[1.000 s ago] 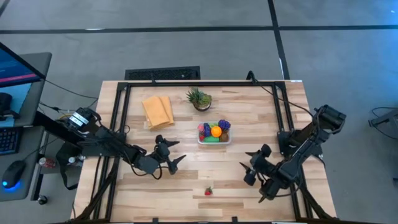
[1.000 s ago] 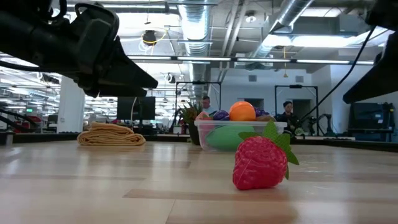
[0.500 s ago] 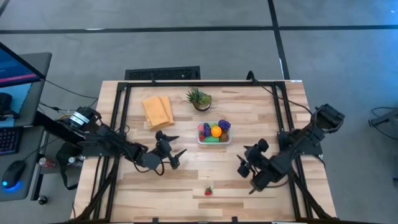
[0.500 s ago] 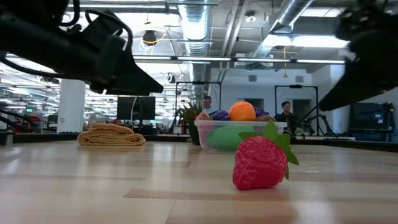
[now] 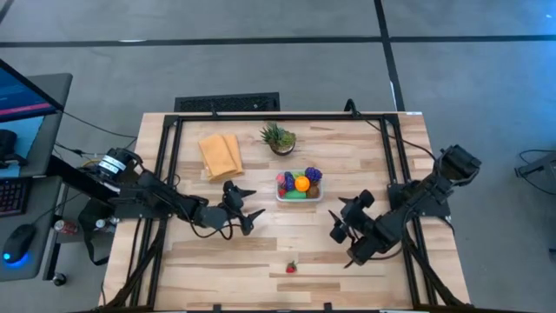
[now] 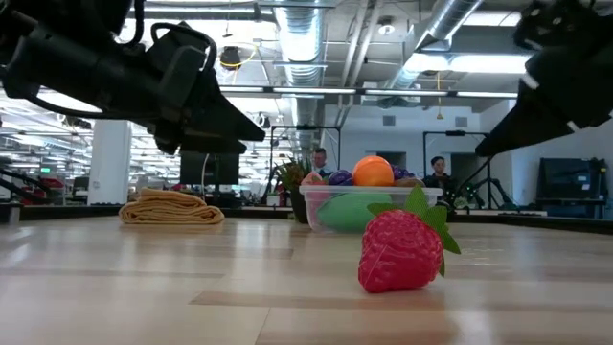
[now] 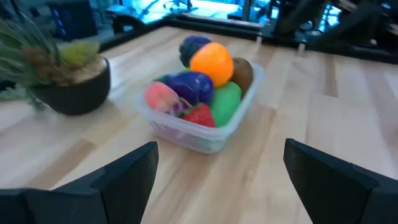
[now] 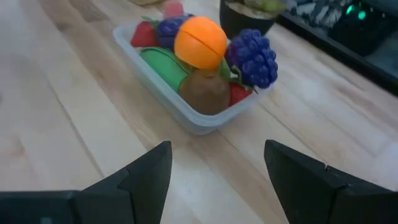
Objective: Pick and placing Produce into tupperware
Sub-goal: Put the red strawberry into the transparent container
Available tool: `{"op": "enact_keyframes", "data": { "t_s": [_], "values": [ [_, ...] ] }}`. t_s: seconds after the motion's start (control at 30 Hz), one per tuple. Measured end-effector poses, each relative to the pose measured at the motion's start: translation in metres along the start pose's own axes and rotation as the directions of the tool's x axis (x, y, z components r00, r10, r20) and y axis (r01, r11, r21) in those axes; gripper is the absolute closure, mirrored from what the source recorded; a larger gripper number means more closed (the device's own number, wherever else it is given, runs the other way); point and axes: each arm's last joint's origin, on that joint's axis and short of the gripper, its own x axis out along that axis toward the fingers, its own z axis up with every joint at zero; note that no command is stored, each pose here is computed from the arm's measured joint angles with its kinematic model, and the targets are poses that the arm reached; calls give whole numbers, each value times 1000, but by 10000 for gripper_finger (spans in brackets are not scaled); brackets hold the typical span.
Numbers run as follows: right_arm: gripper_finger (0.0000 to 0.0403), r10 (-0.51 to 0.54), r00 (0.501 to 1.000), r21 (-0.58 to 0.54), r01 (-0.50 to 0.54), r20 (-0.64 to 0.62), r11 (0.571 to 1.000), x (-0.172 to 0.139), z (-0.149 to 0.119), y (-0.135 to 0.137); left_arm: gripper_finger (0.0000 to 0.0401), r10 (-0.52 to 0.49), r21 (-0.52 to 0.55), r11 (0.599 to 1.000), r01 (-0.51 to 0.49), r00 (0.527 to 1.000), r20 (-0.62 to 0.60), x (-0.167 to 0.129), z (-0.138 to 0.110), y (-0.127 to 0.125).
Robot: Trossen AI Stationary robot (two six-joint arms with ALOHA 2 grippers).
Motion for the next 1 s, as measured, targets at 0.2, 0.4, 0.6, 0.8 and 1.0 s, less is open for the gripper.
{"op": "enact_keyframes", "data": {
  "t_s": [0.2, 0.4, 0.6, 0.8, 1.0],
  "values": [
    [152, 0, 1000, -35, 0, 15, 999, -5, -3, -1, 65, 6, 6, 1000, -6, 1000, 10, 3, 3, 3],
    [152, -6, 1000, -43, 7, 13, 999, -4, -3, -2, 65, -147, -27, 989, 146, 987, -63, 12, 3, 9],
    [152, -12, 1000, -52, 12, 10, 999, -4, -3, -3, 65, -243, -61, 970, 236, 960, -141, 18, 0, 14],
    [152, -13, 1000, -54, 13, 9, 998, -4, -3, -3, 65, -491, -40, 869, 494, 847, -203, 18, -1, 1],
    [152, -14, 1000, -57, 15, 7, 998, -4, -3, -3, 65, -577, 82, 790, 608, 782, -238, 31, -7, -38]
  ]
}}
